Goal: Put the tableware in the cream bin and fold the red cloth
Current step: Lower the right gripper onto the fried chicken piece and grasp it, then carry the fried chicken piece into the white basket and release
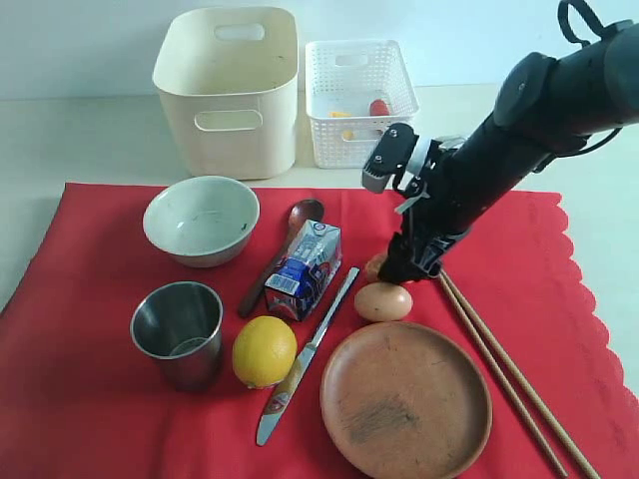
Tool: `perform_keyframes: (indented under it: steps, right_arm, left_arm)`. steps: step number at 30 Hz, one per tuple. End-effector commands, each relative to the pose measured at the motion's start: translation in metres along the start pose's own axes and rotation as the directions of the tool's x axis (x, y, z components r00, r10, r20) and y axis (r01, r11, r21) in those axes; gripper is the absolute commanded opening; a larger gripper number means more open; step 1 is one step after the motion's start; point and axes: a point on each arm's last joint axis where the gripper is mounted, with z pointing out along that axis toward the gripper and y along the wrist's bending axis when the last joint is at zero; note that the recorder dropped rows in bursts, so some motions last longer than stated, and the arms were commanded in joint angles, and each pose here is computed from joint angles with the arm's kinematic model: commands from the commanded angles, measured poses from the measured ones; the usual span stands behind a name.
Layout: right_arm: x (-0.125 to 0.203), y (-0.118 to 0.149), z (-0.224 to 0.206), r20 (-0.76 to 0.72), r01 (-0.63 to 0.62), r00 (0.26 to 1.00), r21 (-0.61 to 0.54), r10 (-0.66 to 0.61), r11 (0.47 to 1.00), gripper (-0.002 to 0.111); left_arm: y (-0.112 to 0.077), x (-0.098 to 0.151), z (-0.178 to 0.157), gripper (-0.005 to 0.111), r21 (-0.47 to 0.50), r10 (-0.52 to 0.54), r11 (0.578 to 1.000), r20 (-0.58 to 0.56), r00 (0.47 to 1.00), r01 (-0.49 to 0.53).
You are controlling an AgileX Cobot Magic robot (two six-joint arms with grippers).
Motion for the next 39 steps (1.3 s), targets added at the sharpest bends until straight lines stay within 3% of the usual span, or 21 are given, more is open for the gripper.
perform_keyframes:
  steps: [1,7,11,20,28,39]
  right_arm:
    - [0.003,-0.002,0.007,-0.015,0.019,1.000,0.015,-0.019,1.000,0.064]
    - [0.002,-0.005,0.007,-0.005,0.014,1.000,0.043,-0.014,0.999,0.022]
    - [0.002,-0.003,0.007,-0.010,0.012,1.000,0.026,-0.012,1.000,0.000]
    - [-0.011,0.003,-0.027,0.048,0.038,0.998,0.053,-0.041,0.998,0.000]
    - [-0.021,-0.001,-0.048,0.118,0.040,0.991,0.170,-0.061,0.985,0.000]
    - [-0.055,-0.029,-0.081,0.330,-0.096,0.943,0.394,-0.044,0.914,0.000]
  left_arm:
    - [0.000,-0.001,0.000,0.000,-0.003,0.004,1.000,0.017,1.000,-0.004]
    - [0.000,-0.001,0.000,0.000,-0.003,0.004,1.000,0.017,1.000,-0.004]
    - [0.000,-0.001,0.000,0.000,-0.003,0.004,1.000,0.017,1.000,-0.004]
    - [0.000,-0.001,0.000,0.000,-0.003,0.004,1.000,0.017,1.000,-0.004]
    - [0.000,-0.001,0.000,0.000,-0.003,0.004,1.000,0.017,1.000,-0.004]
    - [0.000,-0.001,0.000,0.000,-0.003,0.004,1.000,0.017,1.000,-0.004]
